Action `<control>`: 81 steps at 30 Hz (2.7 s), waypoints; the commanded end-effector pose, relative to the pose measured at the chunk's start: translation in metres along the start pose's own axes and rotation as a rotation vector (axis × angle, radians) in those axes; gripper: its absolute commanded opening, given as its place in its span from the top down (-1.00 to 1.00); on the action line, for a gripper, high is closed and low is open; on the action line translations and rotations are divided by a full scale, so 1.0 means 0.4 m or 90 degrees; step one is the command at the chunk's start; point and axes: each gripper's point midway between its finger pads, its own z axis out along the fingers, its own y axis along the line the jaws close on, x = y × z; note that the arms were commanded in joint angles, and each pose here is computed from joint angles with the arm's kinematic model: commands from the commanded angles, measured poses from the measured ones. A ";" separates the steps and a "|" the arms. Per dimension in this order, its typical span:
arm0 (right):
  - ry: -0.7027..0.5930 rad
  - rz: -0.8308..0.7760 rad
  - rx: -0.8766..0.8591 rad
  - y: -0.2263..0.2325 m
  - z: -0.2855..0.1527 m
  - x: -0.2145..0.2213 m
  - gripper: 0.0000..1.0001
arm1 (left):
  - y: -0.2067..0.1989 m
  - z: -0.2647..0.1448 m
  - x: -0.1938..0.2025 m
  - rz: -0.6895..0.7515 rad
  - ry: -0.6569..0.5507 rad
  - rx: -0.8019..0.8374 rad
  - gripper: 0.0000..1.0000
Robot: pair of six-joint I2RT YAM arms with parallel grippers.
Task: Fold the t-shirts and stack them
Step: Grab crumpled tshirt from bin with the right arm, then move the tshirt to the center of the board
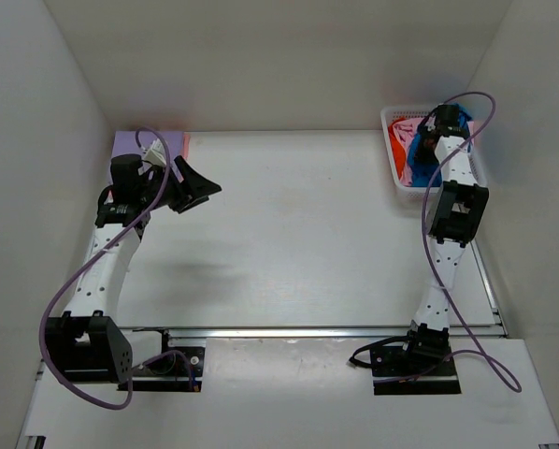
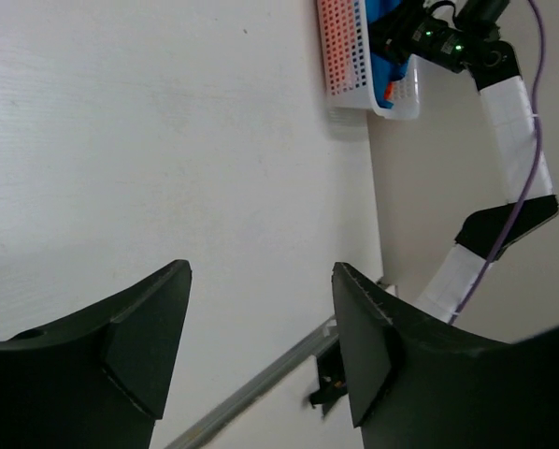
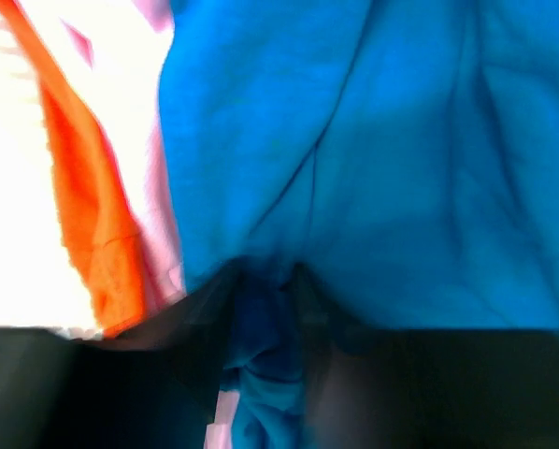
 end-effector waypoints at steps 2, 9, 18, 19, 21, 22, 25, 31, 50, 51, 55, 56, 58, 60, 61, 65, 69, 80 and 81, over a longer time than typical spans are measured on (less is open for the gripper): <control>0.010 0.028 -0.047 0.039 -0.034 -0.022 0.83 | -0.013 -0.025 -0.034 0.019 -0.041 0.007 -0.36; -0.120 0.009 -0.060 0.067 -0.240 -0.220 1.00 | -0.034 -0.038 -0.042 0.029 -0.062 0.030 -0.18; -0.318 -0.044 -0.112 0.173 -0.657 -0.402 1.00 | -0.068 -0.040 -0.027 0.051 -0.059 0.059 0.06; -0.355 -0.058 -0.107 0.187 -0.703 -0.429 1.00 | -0.081 -0.033 -0.011 0.054 -0.052 0.071 -0.03; -0.462 -0.080 -0.142 0.253 -0.922 -0.473 0.99 | -0.079 -0.020 0.012 0.046 -0.041 0.079 0.01; -0.511 -0.090 -0.173 0.288 -1.026 -0.479 1.00 | -0.079 -0.017 0.014 0.042 -0.042 0.084 0.02; -0.560 -0.111 -0.239 0.355 -1.176 -0.423 1.00 | -0.108 -0.008 0.033 0.053 -0.026 0.097 0.03; -0.434 -0.164 -0.370 0.537 -1.156 -0.170 0.99 | -0.164 -0.044 -0.035 0.131 -0.113 0.058 -0.08; -0.015 -0.208 -0.389 0.813 -0.765 0.118 -0.07 | -0.126 -0.040 0.219 0.072 0.080 0.020 -0.18; -0.002 -0.205 -0.361 0.793 -0.734 0.136 -0.08 | -0.114 -0.030 0.238 0.063 0.108 0.012 -0.21; -0.019 -0.149 -0.320 0.688 -0.725 0.176 -0.08 | -0.115 0.006 0.289 0.069 0.167 0.015 -0.49; -0.007 -0.138 -0.313 0.646 -0.731 0.216 -0.08 | -0.114 0.024 0.317 0.062 0.195 0.015 -0.53; -0.016 -0.082 -0.317 0.584 -0.735 0.227 -0.08 | -0.111 0.045 0.341 0.057 0.232 0.013 -0.52; -0.027 -0.050 -0.290 0.495 -0.742 0.230 -0.09 | -0.108 0.062 0.360 0.051 0.257 0.013 -0.59; -0.011 -0.054 -0.276 0.467 -0.720 0.263 -0.09 | -0.100 0.078 0.372 0.044 0.271 0.006 -0.65; 0.005 -0.031 -0.196 0.324 -0.683 0.301 -0.08 | -0.069 0.141 0.443 0.019 0.326 -0.030 -0.61; 0.018 -0.021 -0.129 0.228 -0.639 0.322 -0.06 | -0.016 0.178 0.530 -0.013 0.369 -0.107 -0.71; 0.042 -0.009 -0.082 0.206 -0.628 0.358 0.04 | 0.109 0.217 0.675 -0.064 0.385 -0.322 -0.62; 0.047 -0.013 -0.082 0.208 -0.627 0.369 0.06 | 0.124 0.224 0.681 -0.068 0.372 -0.341 -0.61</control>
